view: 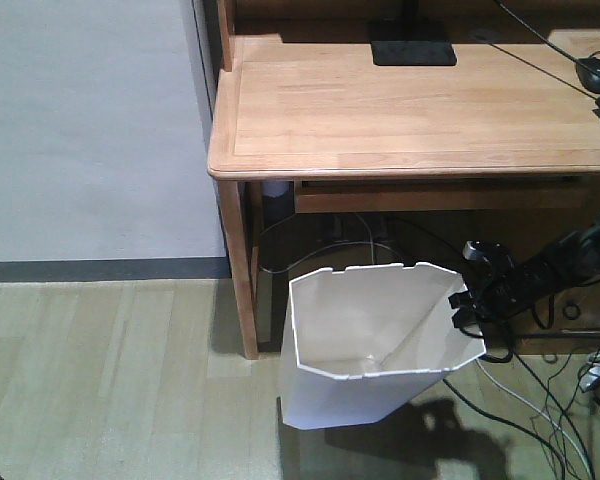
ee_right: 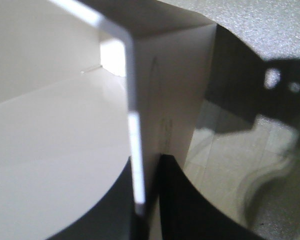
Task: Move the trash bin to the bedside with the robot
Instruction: 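Lift and drag the bin out from under the desk with right gripper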
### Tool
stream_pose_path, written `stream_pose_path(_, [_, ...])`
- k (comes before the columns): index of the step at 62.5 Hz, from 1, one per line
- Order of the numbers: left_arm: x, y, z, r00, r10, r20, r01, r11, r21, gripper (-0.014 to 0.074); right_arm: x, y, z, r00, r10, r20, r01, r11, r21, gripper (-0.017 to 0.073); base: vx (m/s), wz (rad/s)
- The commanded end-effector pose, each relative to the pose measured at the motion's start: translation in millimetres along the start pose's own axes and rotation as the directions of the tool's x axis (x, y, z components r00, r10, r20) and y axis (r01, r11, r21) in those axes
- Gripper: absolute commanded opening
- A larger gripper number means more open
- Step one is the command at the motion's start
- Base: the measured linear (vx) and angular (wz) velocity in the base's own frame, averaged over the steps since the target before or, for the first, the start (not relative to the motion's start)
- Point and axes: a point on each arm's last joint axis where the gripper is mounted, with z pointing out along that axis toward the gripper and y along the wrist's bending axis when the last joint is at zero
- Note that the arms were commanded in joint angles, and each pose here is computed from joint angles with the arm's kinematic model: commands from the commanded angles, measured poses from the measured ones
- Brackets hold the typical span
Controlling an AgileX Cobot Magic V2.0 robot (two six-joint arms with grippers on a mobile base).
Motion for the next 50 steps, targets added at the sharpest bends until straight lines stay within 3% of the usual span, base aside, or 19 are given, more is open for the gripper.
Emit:
stream_pose_path(1, [-3.2,-0.3,-0.3,0.997,-0.024,0.070,0.024,1.000,0.005,-0.0006,-13.1,45.3,-57.0,0.987,-0.015,0.157,0.041,0.985,-0.165,-0.0002,0.00,0.00])
stream_pose_path(4, [-3.2,-0.3,-0.3,0.997,-0.024,0.070,0.024,1.000,0.005,-0.0006,-2.3,57.0,-64.1,0.984,-0.002,0.179,0.036,0.981,-0.188,-0.0002,0.00,0.00])
stream_pose_path(11, [-3.2,-0.3,-0.3,0.997,-0.024,0.070,0.024,1.000,0.005,-0.0006,16.0,79.8,-84.4,0.972,-0.043,0.230,0.089,0.977,-0.192,-0.0002,0.00,0.00])
stream_pose_path(22, [-3.2,-0.3,-0.3,0.997,-0.024,0.070,0.024,1.000,0.005,-0.0006,42.6,102.4,-99.6,0.972,-0.028,0.235,0.079,0.974,-0.211,-0.0002,0.00,0.00])
stream_pose_path(34, [-3.2,-0.3,-0.3,0.997,-0.024,0.070,0.024,1.000,0.005,-0.0006,54.9,113.0,-103.8,0.977,-0.025,0.213,0.080,0.964,-0.252,-0.0002,0.00,0.00])
stream_pose_path(50, [-3.2,-0.3,-0.3,0.997,-0.024,0.070,0.024,1.000,0.005,-0.0006,55.7,122.8,-107.0,0.976,-0.027,0.216,0.105,0.928,-0.358,-0.0002,0.00,0.00])
